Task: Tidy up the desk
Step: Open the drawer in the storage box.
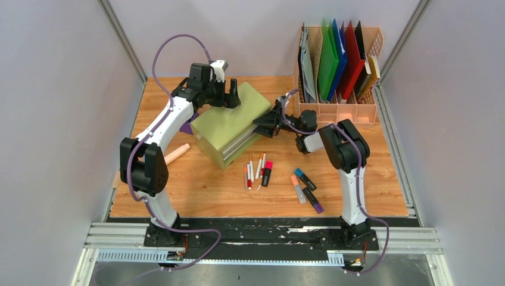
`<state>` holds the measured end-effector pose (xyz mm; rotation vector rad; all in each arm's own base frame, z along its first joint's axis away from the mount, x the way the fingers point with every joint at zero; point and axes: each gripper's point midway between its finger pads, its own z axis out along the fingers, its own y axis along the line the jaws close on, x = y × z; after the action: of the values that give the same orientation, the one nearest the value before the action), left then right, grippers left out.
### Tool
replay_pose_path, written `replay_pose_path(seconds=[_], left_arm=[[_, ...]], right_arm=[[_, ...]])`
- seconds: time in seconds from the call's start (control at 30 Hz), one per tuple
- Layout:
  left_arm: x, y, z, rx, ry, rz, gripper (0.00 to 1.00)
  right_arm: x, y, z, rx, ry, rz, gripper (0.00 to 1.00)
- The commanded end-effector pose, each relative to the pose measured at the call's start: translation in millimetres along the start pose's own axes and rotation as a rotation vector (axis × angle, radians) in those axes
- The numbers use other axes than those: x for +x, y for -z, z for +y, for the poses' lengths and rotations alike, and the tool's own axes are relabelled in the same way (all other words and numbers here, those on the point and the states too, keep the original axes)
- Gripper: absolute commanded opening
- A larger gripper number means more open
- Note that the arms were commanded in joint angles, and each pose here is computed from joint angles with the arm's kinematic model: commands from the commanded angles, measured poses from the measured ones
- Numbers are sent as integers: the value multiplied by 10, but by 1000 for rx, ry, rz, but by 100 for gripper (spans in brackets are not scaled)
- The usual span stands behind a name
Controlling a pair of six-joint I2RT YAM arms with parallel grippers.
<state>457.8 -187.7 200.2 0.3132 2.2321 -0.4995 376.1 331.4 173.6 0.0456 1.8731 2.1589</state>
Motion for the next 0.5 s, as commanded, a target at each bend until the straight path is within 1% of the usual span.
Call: replay_pose_path(seconds=[0.0, 0.47], left_arm=[[632, -36, 473, -202, 8, 203, 100], [623, -36, 485, -205, 4, 203, 100]], right_arm=[[203, 58, 607, -181, 238, 73, 64], [374, 303, 496, -117, 302, 99, 64]])
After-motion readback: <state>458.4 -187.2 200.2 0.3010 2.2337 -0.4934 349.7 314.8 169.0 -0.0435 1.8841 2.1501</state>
